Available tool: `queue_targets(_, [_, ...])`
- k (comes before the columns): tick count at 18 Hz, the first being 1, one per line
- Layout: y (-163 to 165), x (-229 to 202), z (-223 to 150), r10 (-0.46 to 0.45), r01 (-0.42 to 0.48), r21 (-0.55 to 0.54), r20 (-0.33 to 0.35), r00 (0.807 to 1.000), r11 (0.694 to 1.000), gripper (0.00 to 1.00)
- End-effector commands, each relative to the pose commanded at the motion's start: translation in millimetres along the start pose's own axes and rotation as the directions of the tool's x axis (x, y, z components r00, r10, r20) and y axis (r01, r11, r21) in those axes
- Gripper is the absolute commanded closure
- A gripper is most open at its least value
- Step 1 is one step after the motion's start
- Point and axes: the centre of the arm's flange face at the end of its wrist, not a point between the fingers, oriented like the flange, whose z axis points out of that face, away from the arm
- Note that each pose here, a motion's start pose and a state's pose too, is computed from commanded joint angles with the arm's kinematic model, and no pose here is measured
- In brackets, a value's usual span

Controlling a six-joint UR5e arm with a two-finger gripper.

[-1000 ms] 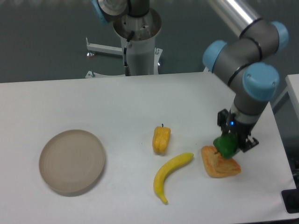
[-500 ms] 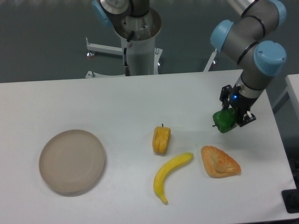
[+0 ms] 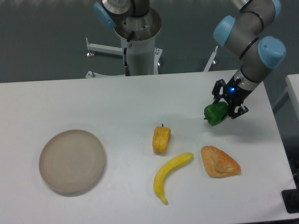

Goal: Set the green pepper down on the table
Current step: 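Carry the green pepper away from the orange item and lower it, then hold the green pepper on the table surface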

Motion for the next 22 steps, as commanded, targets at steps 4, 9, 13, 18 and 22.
queue_targets(4, [3,9,3,-0.010,0.010,0.004,-0.010,1.000,1.000,0.64])
queue_targets(9, [15,14,6,-0.030,0.031,0.011,-0.020,0.999,0.999,0.63])
queue_targets(13, [24,19,12,-0.045,0.046,0.036,-0.028,0.999,0.998,0.63])
queue_targets(18, [27,20,17,-0.039,0.041,0.043,-0.035,0.999,0.998,0.63])
queue_targets(22, [27,20,16,-0.037,0.038,0.041,-0.033,0.999,0.998,0.62])
